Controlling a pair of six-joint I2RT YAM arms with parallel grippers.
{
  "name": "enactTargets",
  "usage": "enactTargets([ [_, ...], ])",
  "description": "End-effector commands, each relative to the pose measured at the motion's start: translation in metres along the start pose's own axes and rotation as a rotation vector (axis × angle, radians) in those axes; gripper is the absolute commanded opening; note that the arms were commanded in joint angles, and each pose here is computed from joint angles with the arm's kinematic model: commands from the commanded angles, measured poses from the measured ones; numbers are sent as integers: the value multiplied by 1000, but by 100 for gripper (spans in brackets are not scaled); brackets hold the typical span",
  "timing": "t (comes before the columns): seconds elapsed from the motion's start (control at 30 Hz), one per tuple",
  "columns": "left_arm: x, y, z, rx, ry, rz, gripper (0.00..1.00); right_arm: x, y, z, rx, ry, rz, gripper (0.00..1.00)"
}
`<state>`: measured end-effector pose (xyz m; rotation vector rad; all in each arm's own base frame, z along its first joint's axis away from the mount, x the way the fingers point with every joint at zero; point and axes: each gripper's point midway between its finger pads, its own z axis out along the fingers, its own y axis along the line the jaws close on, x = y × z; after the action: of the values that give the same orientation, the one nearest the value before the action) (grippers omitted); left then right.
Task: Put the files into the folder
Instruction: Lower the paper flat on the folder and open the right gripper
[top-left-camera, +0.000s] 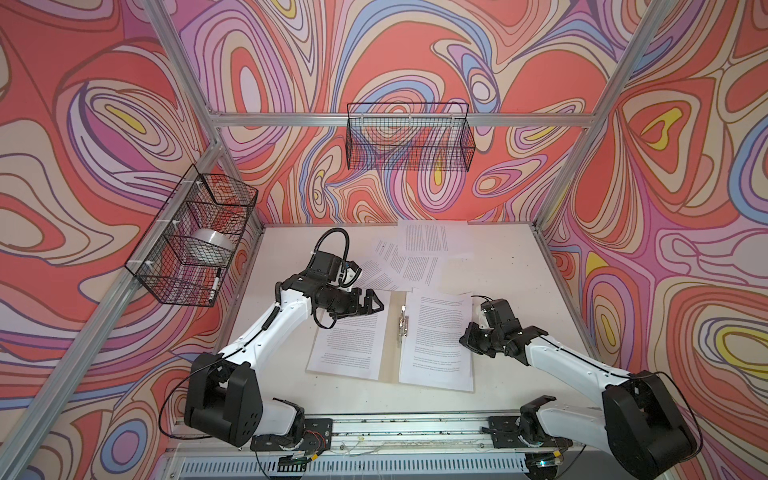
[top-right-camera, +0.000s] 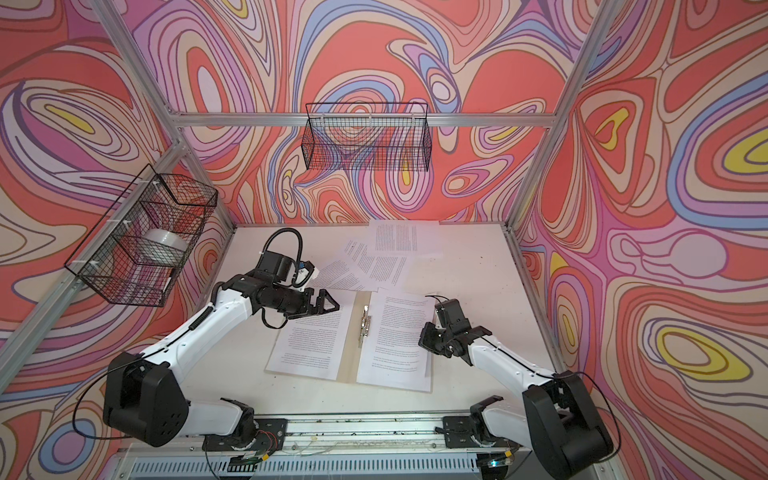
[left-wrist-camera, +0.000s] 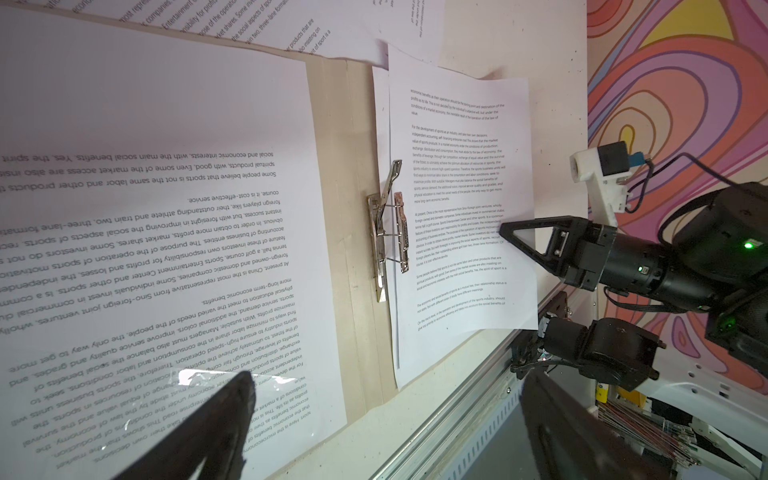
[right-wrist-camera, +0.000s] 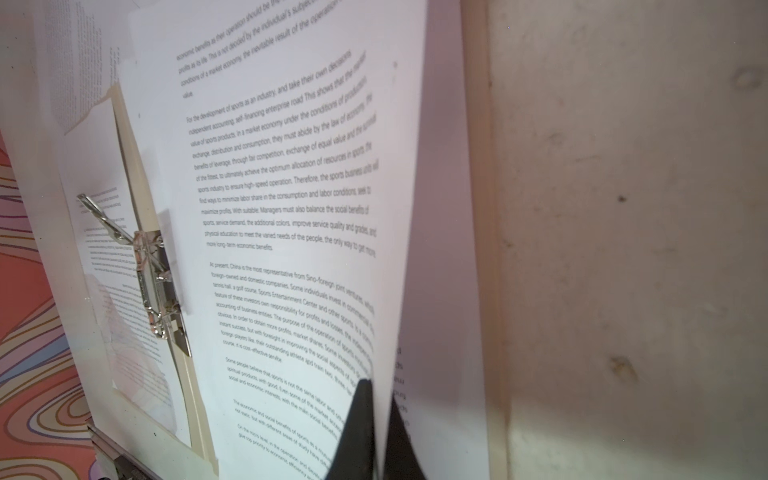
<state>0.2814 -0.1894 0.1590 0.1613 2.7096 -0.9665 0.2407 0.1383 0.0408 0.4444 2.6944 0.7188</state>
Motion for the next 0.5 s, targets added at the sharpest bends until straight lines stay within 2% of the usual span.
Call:
enactTargets([
  [0.0, -1, -1, 4, 16, 8, 8, 100, 4, -1, -1, 18, 12, -40, 0],
  [0.47, -1, -1, 7, 25, 19, -4, 100, 4, 7, 7, 0, 31, -88, 0],
])
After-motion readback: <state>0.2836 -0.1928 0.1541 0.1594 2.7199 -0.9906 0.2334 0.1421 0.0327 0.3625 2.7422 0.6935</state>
